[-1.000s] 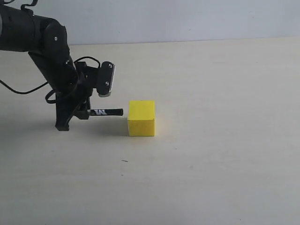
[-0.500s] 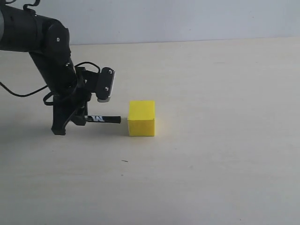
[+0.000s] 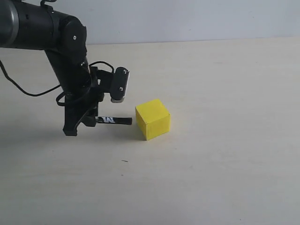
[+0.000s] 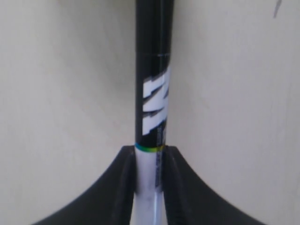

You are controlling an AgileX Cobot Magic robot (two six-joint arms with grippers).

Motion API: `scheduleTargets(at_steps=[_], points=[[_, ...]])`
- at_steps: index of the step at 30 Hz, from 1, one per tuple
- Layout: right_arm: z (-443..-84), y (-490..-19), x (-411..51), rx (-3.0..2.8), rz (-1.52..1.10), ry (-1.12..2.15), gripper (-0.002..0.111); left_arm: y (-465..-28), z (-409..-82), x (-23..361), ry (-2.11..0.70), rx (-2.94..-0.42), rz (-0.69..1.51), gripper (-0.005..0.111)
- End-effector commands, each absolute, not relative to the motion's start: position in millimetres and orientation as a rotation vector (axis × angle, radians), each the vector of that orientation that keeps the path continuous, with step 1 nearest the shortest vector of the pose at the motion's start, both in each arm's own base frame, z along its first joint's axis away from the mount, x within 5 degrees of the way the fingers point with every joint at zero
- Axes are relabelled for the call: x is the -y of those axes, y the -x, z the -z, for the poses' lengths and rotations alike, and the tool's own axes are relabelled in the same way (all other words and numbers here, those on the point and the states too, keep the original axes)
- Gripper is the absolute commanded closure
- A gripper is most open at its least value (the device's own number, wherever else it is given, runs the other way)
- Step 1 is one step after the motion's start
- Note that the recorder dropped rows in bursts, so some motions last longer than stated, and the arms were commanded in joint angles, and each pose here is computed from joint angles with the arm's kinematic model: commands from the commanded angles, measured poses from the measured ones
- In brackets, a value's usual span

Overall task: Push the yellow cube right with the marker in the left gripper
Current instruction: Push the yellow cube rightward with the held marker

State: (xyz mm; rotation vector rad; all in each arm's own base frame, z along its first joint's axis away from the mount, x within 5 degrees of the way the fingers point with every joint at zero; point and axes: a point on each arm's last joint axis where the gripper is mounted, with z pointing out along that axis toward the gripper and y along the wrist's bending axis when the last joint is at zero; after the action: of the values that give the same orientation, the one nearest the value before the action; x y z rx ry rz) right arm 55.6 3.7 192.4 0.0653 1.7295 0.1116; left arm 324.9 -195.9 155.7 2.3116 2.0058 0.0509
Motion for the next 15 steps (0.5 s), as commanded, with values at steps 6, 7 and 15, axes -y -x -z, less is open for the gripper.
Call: scheduleTargets(at_steps=[6, 7, 15], points=[[-191.4, -55.3, -3.4, -1.724, -0.105, -0.064, 0.108, -329.4, -156.1, 191.0, -2.137, -2.182, -0.051, 0.107], [-191.4, -55.3, -3.4, -1.724, -0.105, -0.064, 0.108, -330.2, -156.2, 191.5, -2.121, -2.184, -0.054, 0.107], [-191.4, -55.3, -3.4, -1.724, -0.105, -0.064, 0.108, -322.5, -157.4, 218.9, -2.103, -2.072, -0.05, 0.107]])
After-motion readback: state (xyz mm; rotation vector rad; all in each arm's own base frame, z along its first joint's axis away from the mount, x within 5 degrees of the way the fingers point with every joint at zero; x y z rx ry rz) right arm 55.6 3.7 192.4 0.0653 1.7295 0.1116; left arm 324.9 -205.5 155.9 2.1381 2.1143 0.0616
